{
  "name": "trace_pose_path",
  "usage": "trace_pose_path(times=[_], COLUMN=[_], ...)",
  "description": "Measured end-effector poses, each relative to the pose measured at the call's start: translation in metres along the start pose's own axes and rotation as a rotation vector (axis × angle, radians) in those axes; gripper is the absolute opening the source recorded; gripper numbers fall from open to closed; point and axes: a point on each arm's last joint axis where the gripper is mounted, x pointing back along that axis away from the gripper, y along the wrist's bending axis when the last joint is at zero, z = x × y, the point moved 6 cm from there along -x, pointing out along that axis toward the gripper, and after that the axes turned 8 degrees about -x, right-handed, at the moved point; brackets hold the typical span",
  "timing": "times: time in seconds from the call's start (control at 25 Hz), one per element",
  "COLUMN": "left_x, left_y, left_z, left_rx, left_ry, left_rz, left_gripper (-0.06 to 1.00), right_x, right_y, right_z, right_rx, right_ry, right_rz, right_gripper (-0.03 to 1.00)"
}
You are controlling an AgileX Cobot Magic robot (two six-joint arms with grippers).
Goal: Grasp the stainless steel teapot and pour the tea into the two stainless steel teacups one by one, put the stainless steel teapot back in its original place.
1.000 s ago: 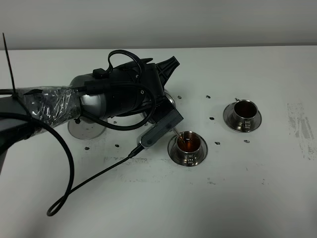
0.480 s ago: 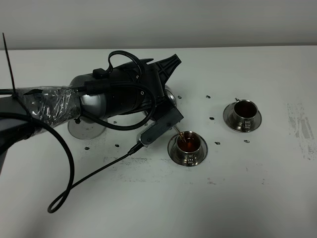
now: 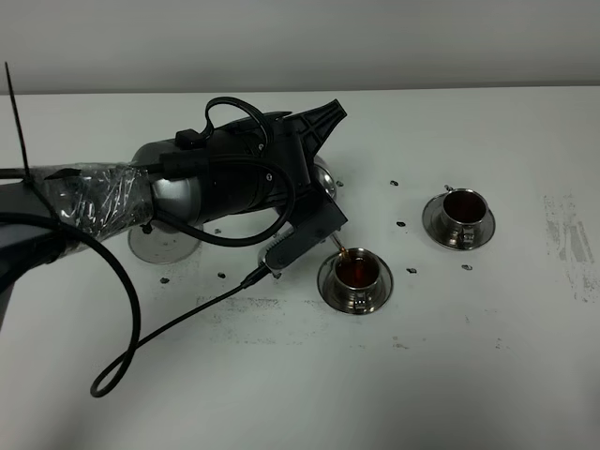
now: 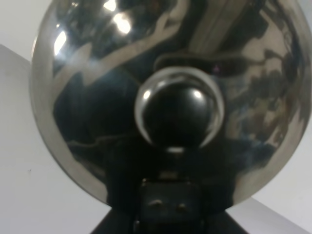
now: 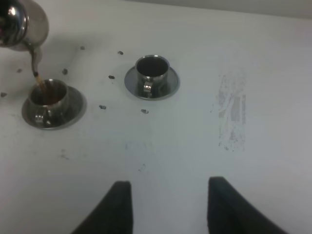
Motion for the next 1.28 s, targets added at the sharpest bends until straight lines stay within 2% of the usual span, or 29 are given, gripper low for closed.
trace_pose_path(times=[1.28], left_x=[0.0038], left_y=[0.0082], left_z=[-0.0051], left_rx=[-0.04], left_ry=[0.008], left_rz=[-0.028], left_gripper=[0.18], right_x=[0.0], right_y=[0.0], right_z=[0.0], right_rx=[0.0], right_ry=[0.0], right_rz=[0.0], right_gripper=[0.38])
